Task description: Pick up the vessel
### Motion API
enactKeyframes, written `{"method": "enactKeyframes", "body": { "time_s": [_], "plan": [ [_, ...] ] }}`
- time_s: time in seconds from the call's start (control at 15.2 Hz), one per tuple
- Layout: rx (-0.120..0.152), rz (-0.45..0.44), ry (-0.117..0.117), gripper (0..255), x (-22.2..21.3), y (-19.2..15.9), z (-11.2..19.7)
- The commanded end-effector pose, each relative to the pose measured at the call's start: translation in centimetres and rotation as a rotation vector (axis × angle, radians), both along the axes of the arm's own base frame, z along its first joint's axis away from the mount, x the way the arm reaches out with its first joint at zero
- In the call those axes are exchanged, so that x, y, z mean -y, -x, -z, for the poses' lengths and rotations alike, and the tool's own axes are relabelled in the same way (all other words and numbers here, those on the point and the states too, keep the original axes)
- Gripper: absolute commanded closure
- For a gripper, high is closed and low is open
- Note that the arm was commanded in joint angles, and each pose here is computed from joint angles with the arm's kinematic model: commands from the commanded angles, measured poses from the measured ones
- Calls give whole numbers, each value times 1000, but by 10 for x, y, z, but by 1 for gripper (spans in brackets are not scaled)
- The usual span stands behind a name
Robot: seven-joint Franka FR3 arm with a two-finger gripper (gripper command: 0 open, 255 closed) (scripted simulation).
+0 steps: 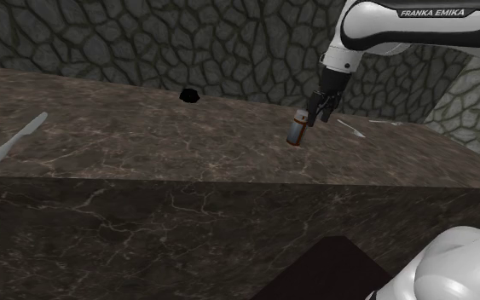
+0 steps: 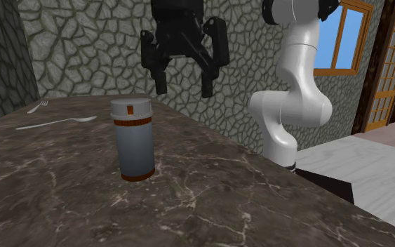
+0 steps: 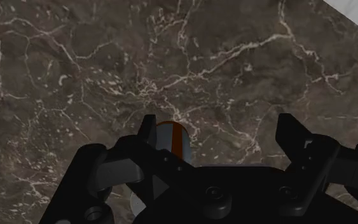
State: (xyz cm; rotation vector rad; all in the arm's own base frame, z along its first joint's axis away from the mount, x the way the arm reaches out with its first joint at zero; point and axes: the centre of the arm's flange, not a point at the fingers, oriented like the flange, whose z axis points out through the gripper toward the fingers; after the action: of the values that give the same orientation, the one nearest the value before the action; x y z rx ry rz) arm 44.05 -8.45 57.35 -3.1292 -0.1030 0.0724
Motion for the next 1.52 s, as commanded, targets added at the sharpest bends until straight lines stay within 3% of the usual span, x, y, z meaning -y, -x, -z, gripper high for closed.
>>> {"method": "enactKeyframes", "body": {
  "time_s": [0.0,0.26,0.92,0.99,1.45],
  "plan": [
    [17,4,3,0,12,-21,-2],
    [49,13,9,0,34,-63,-11],
    [50,13,9,0,35,-64,28],
    [50,13,9,255,35,-65,29],
    [50,13,9,255,36,-65,28]
  ]
}}
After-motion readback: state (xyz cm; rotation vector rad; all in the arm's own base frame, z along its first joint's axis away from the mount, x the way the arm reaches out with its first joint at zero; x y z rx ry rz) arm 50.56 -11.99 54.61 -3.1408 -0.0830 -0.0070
